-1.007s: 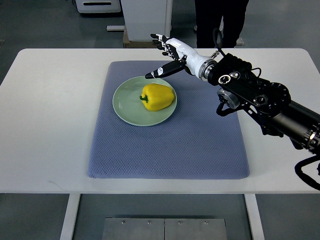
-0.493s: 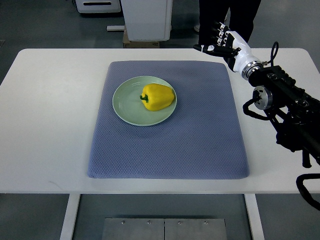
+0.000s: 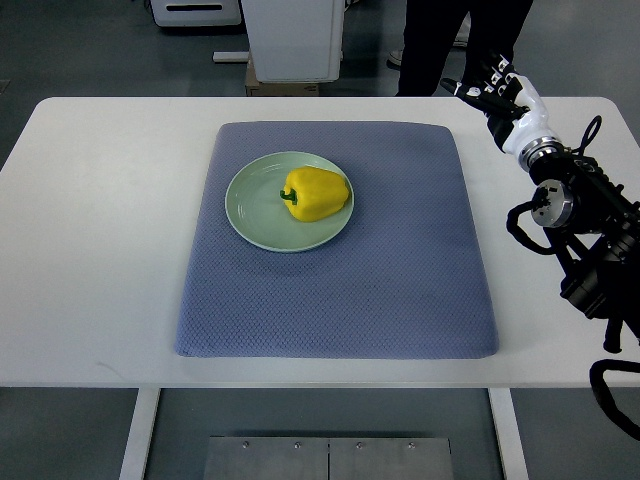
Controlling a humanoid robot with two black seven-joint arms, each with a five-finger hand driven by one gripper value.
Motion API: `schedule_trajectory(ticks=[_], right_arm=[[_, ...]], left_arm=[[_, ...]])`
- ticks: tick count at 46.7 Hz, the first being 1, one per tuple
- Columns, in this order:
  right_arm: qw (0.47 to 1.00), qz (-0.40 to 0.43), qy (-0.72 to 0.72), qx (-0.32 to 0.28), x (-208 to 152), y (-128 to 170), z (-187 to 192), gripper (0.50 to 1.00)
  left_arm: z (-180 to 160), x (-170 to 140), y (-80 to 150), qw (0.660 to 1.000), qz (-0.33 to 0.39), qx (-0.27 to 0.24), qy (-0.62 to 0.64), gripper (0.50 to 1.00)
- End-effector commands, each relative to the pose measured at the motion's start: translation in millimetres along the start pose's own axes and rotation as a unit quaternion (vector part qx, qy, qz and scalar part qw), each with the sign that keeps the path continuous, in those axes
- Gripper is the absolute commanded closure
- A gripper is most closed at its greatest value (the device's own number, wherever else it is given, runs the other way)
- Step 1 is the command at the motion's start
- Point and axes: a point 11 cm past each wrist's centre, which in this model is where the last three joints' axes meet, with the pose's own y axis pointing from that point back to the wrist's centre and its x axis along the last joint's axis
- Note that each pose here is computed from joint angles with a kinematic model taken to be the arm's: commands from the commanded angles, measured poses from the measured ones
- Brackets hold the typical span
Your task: Place yellow pepper on plate with right hand
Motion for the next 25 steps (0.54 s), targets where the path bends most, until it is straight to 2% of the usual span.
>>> schedule_trajectory(ticks=[1,12,25], right_arm=[[1.000,0.002,-0.002,-0.006,3.2,2.7,6.4,0.500],[1.000,0.019,-0.018,-0.017,16.8,11.4,23.0,0.500],[0.992,0.040,-0.116,-0.024,22.6,15.6,33.6,0.500]], left_arm=[[0.0,0.1,0.0,1.000,0.000,0.000,0.000,0.500],[0.1,-0.4,0.0,1.000,-0.001,0.000,0.000,0.500],[0.0,0.1,0.0,1.000,0.000,0.000,0.000,0.500]])
